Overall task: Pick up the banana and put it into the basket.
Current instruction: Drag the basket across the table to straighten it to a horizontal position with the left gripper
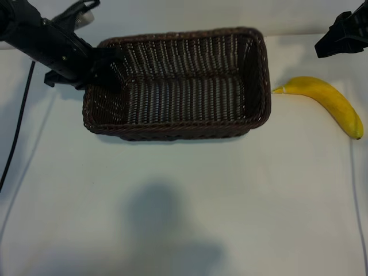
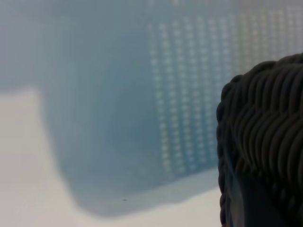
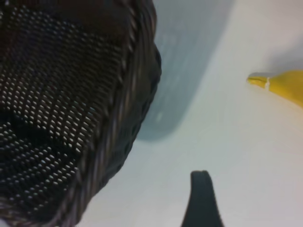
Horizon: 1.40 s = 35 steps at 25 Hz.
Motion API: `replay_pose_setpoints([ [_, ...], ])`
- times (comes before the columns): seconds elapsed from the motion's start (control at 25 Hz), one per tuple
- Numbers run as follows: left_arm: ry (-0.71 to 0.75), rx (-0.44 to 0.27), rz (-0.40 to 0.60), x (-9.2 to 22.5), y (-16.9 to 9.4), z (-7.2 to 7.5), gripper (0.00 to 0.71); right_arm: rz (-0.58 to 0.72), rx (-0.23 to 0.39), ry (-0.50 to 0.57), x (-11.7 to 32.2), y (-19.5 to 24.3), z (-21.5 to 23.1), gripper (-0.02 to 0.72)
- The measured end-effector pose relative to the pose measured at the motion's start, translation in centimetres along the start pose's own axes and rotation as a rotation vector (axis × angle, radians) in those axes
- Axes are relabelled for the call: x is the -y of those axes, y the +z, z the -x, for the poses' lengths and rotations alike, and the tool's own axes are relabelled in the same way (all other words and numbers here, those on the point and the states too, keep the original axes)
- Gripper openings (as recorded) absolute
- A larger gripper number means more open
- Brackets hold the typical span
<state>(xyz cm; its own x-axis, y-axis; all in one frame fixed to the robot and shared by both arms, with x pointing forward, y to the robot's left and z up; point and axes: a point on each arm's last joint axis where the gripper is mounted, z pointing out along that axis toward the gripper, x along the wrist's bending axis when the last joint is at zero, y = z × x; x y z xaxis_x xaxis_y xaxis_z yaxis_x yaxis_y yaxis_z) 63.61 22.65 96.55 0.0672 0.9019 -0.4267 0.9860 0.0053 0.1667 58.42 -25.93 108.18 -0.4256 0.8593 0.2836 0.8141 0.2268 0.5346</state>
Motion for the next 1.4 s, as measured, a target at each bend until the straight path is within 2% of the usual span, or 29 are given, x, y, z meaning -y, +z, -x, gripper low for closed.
replay_pose_setpoints([
  [0.28, -0.031, -0.012, -0.068, 0.1, 2.9, -1.4, 0.156, 0.002, 0.001, 0.000, 0.0, 0.0, 0.0, 0.522],
  [0.56, -0.037, -0.040, -0.053, -0.2, 4.6, -2.3, 0.156, 0.002, 0.002, 0.000, 0.0, 0.0, 0.0, 0.522],
  [1.04, 0.014, -0.066, -0.036, -0.2, 5.2, -1.2, 0.160, 0.004, 0.008, -0.003, 0.0, 0.0, 0.1, 0.522],
  [1.12, 0.004, -0.059, -0.037, -0.2, 5.2, -1.1, 0.223, 0.003, 0.010, -0.004, 0.0, 0.0, 0.1, 0.522],
  [1.28, -0.029, -0.039, -0.056, -0.1, 5.1, -0.9, 0.508, 0.003, 0.011, -0.005, 0.0, 0.0, 0.1, 0.522],
  [1.36, -0.036, -0.033, -0.073, -0.1, 4.9, -0.7, 0.587, 0.003, 0.012, -0.005, 0.0, 0.0, 0.1, 0.522],
  [1.4, -0.034, -0.030, -0.082, -0.1, 4.8, -0.7, 0.601, 0.003, 0.013, -0.006, 0.0, 0.0, 0.1, 0.522],
])
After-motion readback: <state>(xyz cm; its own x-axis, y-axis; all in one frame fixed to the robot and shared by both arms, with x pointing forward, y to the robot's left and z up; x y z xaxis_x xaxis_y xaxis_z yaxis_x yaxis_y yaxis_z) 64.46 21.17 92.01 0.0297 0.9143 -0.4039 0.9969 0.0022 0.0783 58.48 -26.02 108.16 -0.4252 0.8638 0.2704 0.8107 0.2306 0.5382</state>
